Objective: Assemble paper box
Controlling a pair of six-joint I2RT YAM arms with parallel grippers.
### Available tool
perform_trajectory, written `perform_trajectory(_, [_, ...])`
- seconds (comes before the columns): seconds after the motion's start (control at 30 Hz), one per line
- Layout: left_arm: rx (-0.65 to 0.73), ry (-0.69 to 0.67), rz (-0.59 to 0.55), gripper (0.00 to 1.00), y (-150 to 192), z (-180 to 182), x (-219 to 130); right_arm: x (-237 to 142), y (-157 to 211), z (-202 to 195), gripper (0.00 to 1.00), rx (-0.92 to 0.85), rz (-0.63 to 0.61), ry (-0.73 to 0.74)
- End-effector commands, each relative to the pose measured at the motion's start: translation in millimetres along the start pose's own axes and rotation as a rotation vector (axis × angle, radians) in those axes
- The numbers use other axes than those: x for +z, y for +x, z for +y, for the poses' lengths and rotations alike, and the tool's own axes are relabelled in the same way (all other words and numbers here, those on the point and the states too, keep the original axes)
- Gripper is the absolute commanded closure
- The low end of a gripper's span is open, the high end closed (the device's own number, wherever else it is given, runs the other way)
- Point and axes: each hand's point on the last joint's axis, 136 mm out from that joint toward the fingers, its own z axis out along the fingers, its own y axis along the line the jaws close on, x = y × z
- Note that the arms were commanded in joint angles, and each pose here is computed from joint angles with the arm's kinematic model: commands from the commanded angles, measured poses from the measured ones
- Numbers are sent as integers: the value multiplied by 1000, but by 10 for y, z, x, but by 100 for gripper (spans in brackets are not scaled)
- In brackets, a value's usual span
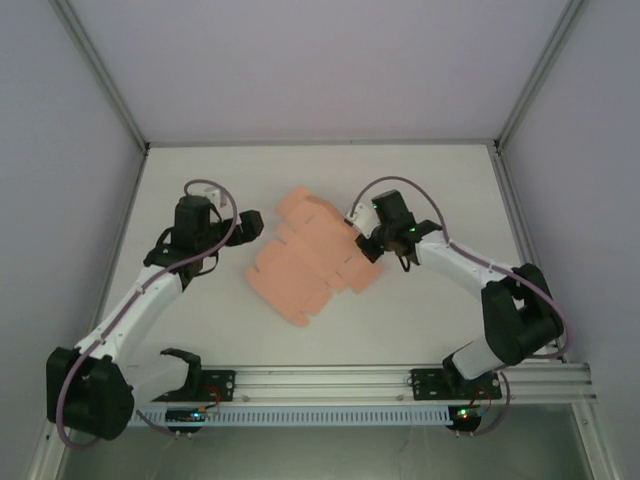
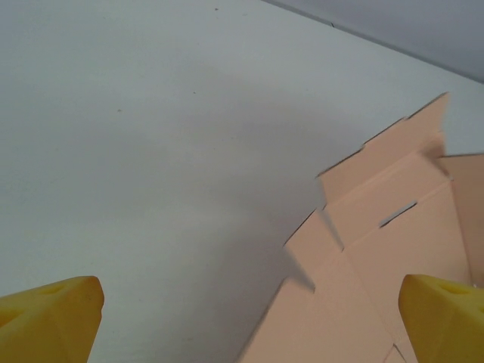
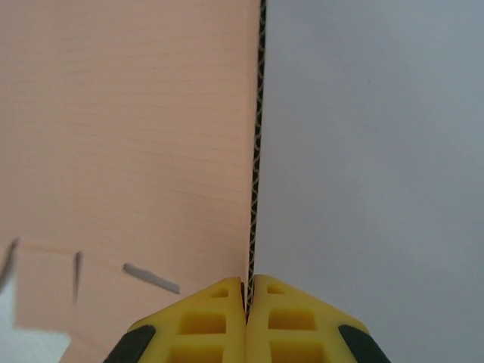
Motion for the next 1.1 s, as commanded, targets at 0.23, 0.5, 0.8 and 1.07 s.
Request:
perform_trajectory(0.23, [21, 235, 44, 0, -372, -569, 177, 137, -599, -163, 100, -634, -45, 500])
perform_trajectory(0.5, [-13, 362, 153, 1, -351, -867, 358, 143, -787, -72, 100, -710, -86, 569])
perform_trajectory(0.8, [-31, 370, 344, 19, 121, -1031, 639, 61, -744, -8, 100, -654, -95, 535])
perform_trajectory(1.07, [-79, 339, 449, 30, 398, -1021, 822, 65, -699, -6, 100, -611, -81, 522])
